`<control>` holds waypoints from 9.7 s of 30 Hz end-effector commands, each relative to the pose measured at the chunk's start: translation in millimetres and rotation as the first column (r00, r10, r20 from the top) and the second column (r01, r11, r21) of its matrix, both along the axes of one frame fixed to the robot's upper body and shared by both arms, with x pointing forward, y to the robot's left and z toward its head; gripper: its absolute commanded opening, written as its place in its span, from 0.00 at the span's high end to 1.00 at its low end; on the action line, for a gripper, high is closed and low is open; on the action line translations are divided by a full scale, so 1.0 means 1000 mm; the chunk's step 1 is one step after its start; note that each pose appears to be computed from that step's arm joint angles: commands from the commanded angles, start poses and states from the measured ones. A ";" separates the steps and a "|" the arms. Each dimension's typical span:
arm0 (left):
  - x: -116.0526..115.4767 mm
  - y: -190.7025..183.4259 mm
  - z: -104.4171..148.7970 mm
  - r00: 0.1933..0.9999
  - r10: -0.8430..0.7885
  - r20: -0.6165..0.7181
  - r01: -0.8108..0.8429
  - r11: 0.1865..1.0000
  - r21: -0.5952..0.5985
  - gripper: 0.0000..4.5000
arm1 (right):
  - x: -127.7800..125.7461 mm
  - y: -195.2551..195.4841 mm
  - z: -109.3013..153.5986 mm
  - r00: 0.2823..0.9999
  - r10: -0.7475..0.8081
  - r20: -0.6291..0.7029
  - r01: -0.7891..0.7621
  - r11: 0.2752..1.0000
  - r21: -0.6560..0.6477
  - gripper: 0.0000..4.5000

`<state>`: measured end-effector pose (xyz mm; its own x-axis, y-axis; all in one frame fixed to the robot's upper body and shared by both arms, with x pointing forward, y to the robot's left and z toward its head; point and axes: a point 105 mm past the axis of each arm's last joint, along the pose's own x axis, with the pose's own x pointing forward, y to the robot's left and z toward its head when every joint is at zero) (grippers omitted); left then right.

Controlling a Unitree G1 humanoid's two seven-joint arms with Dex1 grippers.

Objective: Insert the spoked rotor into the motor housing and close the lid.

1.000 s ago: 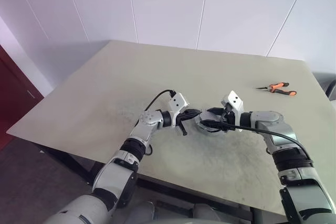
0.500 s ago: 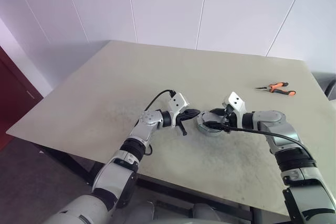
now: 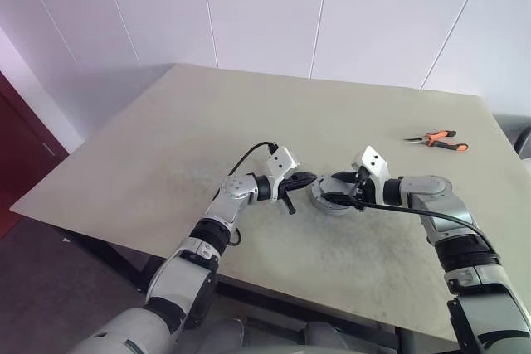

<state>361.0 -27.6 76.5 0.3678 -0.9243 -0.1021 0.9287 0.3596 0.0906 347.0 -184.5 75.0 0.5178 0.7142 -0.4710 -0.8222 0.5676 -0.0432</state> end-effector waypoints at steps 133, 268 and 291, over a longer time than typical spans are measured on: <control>-0.003 -0.019 -0.008 0.998 -0.057 0.030 0.053 0.993 0.106 1.00 | -0.016 0.026 -0.019 0.767 0.092 -0.635 0.230 0.884 0.407 0.33; -0.014 0.036 0.053 0.830 -0.230 -0.509 -0.170 0.764 -0.622 0.01 | 0.030 0.038 0.074 0.876 0.131 -0.464 0.427 0.233 0.874 0.73; 0.006 0.049 0.044 0.860 -0.053 -0.507 -0.275 0.789 -0.550 0.01 | 0.019 0.049 0.080 0.911 0.122 -0.393 0.327 0.365 0.872 0.73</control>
<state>363.3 18.1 102.6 0.5346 -0.8174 0.2146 0.6894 0.2749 -0.6702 367.3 -137.6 137.5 0.6204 0.7410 0.2570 -0.4942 0.1149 0.8617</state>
